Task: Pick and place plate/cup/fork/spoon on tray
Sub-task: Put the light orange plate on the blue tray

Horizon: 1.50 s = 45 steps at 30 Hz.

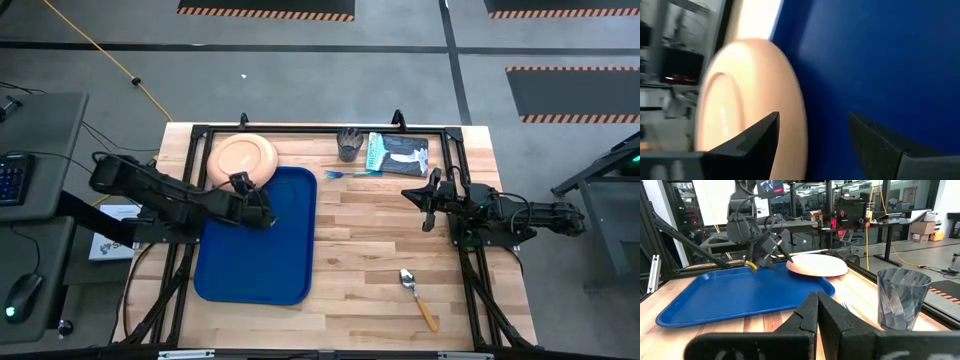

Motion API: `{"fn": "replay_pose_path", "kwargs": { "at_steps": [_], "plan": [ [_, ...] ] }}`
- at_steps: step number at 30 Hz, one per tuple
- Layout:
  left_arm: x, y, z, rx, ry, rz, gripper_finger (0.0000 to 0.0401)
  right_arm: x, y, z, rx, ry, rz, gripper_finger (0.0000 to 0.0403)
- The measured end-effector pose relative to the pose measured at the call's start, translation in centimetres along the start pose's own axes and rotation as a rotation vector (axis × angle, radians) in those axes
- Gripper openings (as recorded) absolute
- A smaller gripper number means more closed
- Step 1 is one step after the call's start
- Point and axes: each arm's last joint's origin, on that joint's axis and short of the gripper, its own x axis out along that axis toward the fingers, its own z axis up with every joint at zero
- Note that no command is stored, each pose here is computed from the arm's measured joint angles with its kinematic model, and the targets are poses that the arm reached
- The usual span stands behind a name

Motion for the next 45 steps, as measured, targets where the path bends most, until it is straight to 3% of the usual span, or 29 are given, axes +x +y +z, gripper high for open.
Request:
{"fn": "replay_pose_path", "kwargs": {
  "at_steps": [4,14,23,35,45],
  "plan": [
    [-0.3,-0.5,-0.2,0.001,0.01,-0.052,0.0227,0.0,0.0,0.0,0.0,0.0,0.0,0.0],
    [0.4,-0.8,-2.1,0.107,0.022,0.036,0.0227,0.0,0.0,0.0,0.0,0.0,0.0,0.0],
    [0.9,-0.7,-2.7,0.082,-0.024,0.156,0.0227,0.0,0.0,0.0,0.0,0.0,0.0,0.0],
    [1.6,-1.2,-3.0,0.127,0.028,0.153,0.0227,0.0,0.0,0.0,0.0,0.0,0.0,0.0],
    [3.2,-1.4,-3.2,0.175,0.068,0.329,0.0227,0.0,0.0,0.0,0.0,0.001,0.0,0.0]
  ]
}}
